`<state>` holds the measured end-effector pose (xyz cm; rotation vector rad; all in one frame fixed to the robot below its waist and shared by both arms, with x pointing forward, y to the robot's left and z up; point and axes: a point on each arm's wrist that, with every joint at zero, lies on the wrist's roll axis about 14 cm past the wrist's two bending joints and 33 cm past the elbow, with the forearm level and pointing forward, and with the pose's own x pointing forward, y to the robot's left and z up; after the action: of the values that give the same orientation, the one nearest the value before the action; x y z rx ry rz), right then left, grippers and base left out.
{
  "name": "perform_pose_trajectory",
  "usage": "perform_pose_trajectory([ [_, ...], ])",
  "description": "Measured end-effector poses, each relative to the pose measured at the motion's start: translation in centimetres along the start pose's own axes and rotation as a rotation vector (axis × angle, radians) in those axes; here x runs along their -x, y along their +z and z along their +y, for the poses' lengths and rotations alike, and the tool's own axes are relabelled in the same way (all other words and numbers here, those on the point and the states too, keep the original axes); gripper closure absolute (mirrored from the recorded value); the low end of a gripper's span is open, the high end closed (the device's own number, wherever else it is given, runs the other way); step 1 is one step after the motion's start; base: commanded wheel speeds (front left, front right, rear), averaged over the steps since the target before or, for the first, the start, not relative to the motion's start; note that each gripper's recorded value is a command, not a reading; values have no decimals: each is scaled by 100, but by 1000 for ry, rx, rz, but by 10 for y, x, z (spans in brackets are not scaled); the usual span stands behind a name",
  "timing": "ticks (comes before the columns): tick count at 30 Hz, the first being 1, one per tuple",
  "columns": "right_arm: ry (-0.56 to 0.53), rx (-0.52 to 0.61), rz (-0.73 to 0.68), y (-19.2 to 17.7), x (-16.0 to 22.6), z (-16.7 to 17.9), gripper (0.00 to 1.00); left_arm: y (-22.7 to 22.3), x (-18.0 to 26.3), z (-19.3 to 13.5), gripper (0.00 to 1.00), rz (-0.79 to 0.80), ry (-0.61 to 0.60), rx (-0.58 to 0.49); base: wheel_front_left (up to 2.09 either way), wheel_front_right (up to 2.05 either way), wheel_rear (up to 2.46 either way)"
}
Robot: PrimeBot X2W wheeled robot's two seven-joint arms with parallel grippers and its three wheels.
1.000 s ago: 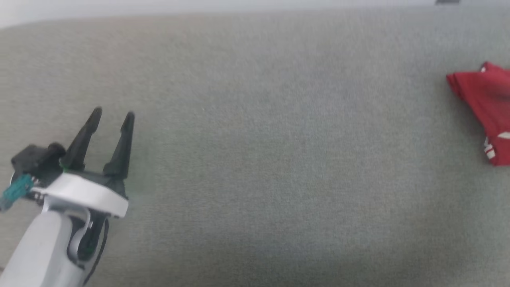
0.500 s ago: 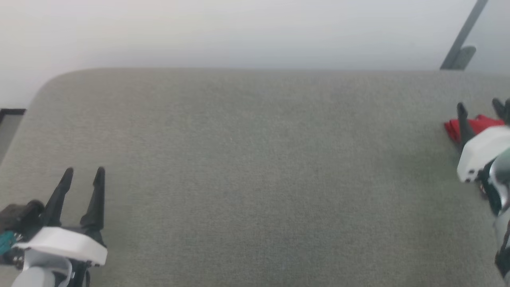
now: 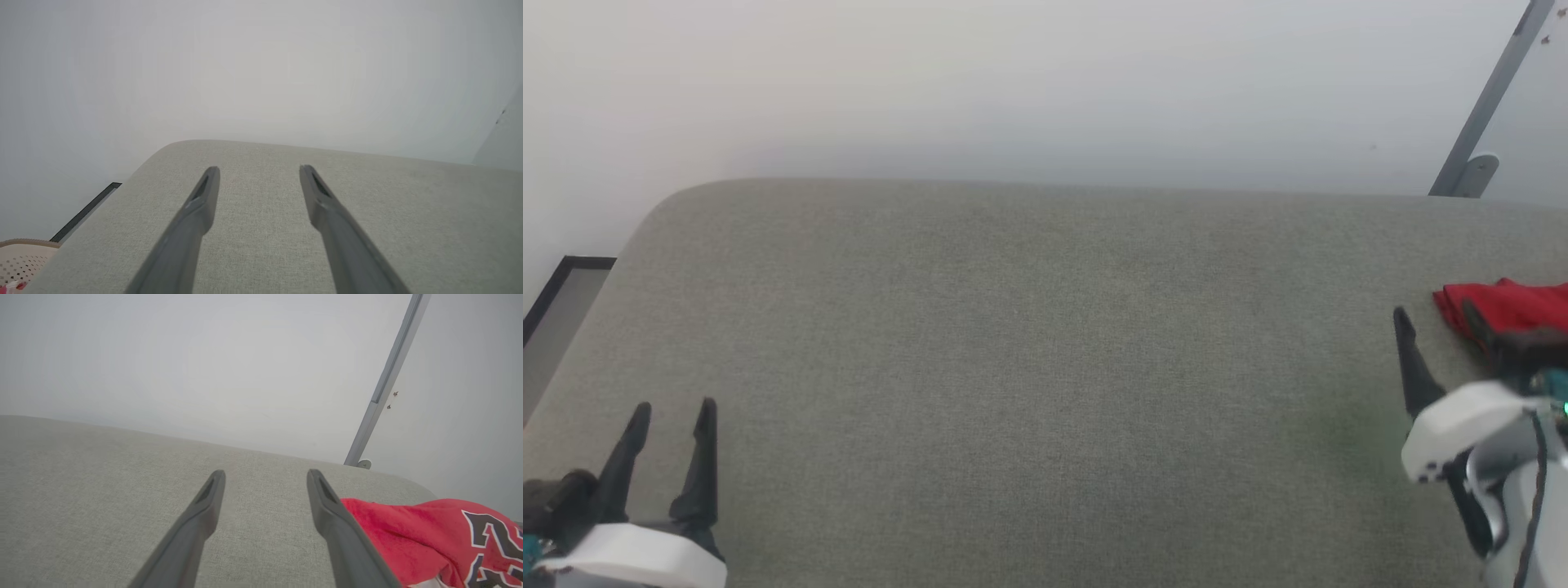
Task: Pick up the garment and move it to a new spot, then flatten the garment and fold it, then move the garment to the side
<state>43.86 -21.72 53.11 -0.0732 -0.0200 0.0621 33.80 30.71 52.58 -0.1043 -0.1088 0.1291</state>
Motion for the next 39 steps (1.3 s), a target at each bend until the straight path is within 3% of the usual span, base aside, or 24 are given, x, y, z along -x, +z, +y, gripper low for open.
perform_pose_trajectory([
  [18,-52,-92,-9,-29,58,10,0,-18,7,-15,0,65,-66,9,0,0,0],
  [39,-60,-128,3,-34,71,16,0,-28,5,-21,0,97,-79,40,0,0,0],
])
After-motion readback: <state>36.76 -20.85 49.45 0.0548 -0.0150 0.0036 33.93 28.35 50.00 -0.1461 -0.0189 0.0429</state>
